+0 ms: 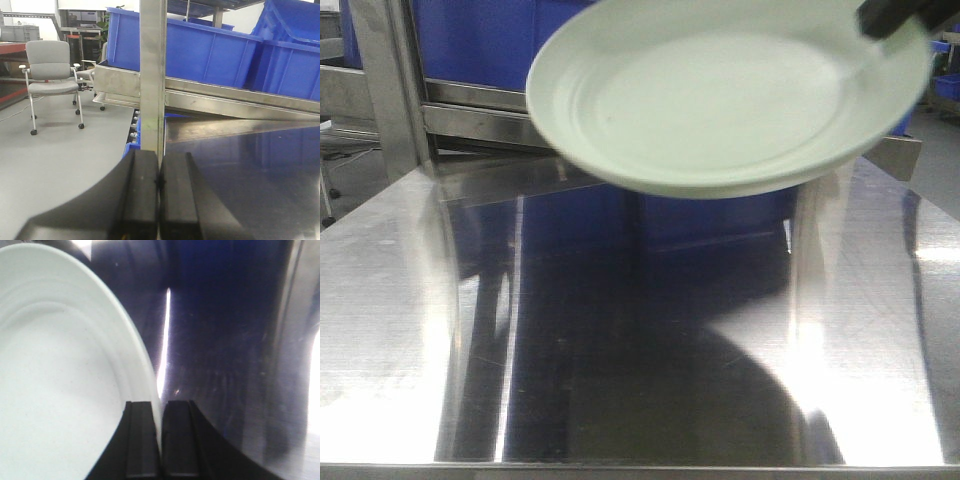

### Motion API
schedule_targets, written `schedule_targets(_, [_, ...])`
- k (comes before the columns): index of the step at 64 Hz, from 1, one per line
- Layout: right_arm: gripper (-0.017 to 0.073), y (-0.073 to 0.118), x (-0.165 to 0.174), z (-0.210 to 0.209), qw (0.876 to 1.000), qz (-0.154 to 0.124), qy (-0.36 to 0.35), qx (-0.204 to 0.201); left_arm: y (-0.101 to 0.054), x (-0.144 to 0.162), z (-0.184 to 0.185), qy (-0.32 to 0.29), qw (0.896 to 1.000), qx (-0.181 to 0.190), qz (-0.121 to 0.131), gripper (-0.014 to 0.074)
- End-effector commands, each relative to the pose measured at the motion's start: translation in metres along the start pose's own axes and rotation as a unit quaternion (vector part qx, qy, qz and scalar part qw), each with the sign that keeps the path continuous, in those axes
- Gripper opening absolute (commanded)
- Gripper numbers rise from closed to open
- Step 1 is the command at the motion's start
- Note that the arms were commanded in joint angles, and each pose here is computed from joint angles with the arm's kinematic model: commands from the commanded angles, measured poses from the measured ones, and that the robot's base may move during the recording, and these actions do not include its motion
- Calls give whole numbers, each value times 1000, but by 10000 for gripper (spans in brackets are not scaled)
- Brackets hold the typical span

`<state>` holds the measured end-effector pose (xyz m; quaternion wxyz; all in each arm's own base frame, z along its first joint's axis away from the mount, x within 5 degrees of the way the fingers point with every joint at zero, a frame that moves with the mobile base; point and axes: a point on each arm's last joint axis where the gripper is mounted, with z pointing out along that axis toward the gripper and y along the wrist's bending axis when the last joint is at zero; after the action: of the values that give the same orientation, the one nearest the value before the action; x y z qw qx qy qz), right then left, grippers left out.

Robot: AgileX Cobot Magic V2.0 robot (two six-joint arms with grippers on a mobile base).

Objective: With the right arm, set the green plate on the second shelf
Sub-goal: 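Lift the plate up off the steel table with the right gripper, then drive the base away from the table holding the plate in the right gripper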

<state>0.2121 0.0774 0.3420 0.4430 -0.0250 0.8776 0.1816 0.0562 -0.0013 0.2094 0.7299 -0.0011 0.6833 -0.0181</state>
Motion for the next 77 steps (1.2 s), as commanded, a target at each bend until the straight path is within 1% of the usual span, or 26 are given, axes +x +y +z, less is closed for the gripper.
schedule_targets(1, [54, 3, -6, -42, 996, -16, -86, -16, 0, 6, -1, -29, 1000, 2, -4, 130])
schedule_targets(15, [54, -2, 33, -112, 985, -24, -167, -42, 0, 6, -1, -29, 1000, 2, -4, 130])
schedule_targets(19, [54, -6, 50, -132, 981, -35, -187, -43, 0, 6, -1, -29, 1000, 2, -4, 130])
schedule_targets(32, [54, -19, 85, -158, 972, -71, -221, -23, 0, 6, -1, -29, 1000, 2, -4, 130])
schedule_targets(39, [54, -24, 97, -164, 967, -87, -239, -11, 0, 6, -1, -29, 1000, 2, -4, 130])
schedule_targets(43, [54, -28, 102, -167, 962, -105, -250, 6, 0, 6, -1, -29, 1000, 2, -4, 130])
schedule_targets(47, [54, -33, 105, -171, 955, -131, -263, 34, 0, 6, -1, -29, 1000, 2, -4, 130])
schedule_targets(61, [54, -41, 104, -177, 936, -186, -283, 96, 0, 6, -1, -29, 1000, 2, -4, 130])
schedule_targets(64, [54, -43, 105, -175, 934, -196, -280, 108, 0, 6, -1, -29, 1000, 2, -4, 130])
schedule_targets(72, [54, -47, 110, -163, 931, -213, -272, 121, 0, 6, -1, -29, 1000, 2, -4, 130])
schedule_targets(77, [54, -48, 113, -154, 926, -215, -283, 130, 0, 6, -1, -29, 1000, 2, -4, 130])
